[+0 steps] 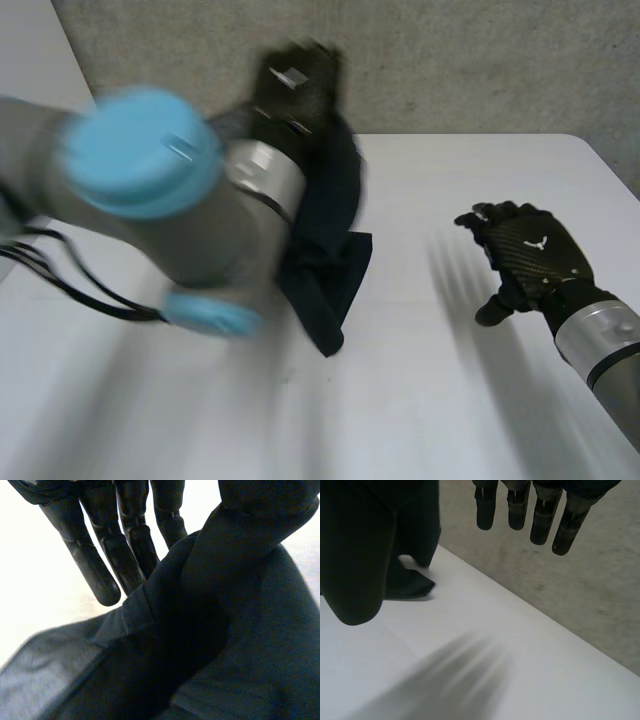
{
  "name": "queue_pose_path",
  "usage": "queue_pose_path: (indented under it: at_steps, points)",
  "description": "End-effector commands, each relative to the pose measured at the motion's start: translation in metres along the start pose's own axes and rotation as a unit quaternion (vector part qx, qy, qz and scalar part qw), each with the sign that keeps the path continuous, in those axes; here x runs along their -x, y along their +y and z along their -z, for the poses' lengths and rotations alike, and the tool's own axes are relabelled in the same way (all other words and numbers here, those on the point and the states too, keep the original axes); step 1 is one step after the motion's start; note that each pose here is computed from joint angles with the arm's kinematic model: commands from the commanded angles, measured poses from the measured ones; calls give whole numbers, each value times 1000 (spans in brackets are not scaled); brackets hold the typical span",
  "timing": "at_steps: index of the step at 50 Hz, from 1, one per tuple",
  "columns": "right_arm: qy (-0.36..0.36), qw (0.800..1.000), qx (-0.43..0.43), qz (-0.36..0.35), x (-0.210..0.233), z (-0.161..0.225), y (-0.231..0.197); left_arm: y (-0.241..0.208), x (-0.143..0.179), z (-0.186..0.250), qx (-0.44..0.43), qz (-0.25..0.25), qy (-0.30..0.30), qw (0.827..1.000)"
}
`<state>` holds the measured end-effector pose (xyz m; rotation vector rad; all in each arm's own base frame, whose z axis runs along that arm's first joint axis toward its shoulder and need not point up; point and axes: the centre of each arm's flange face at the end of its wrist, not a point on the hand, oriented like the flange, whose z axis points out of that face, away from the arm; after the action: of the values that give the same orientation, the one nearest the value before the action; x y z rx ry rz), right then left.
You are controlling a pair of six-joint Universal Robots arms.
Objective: Fold the shorts.
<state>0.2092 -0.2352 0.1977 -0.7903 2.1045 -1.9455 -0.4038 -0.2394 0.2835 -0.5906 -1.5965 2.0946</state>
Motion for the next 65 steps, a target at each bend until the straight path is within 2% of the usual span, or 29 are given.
queue_pose_path:
  at_steps: [1, 6, 12, 15, 18, 22, 29, 34, 36, 38, 43, 47, 49, 53, 61, 65]
  points:
    - [69, 998, -3, 4, -19, -4, -1, 67, -71, 34, 78, 0, 95, 992]
    - [96, 995, -2, 2, -34, -7, -1, 71, -80, 51, 98, -3, 114, 989]
    - [94, 996, -6, 1, -39, -9, -4, 19, -67, 57, 59, 3, 103, 993]
    - [80, 997, -9, 1, -36, -10, -6, 0, -46, 57, 44, -15, 82, 996]
    - [61, 998, -15, 2, -32, -9, -10, -16, -17, 57, 36, -57, 51, 996]
    - [32, 999, -1, -6, -27, -2, -15, -22, 2, 65, 51, -85, 31, 995]
    - [-42, 999, 25, -18, -9, 7, -18, -13, 45, 72, 100, -94, -30, 990]
    - [-86, 996, -18, 14, 2, 10, -33, 7, 75, 75, 138, -71, -88, 984]
    - [-112, 992, -38, 53, 9, 9, -38, 14, 83, 77, 149, -55, -109, 981]
    - [-131, 986, -49, 86, 16, 10, -41, 25, 96, 82, 170, -23, -142, 975]
    - [-173, 964, -68, 189, 34, 5, -37, 45, 102, 102, 221, 52, -172, 959]
    - [-192, 941, -65, 269, 43, -8, -23, 67, 95, 119, 278, 92, -175, 940]
    - [-203, 934, -59, 287, 48, -12, -14, 83, 89, 128, 317, 103, -169, 928]
    - [-225, 918, -52, 321, 59, -22, 2, 99, 75, 139, 365, 111, -141, 914]
    - [-231, 911, -54, 336, 62, -37, 16, 122, 63, 136, 393, 117, -111, 905]
    - [-228, 912, -55, 336, 61, -39, 19, 131, 61, 124, 387, 119, -109, 908]
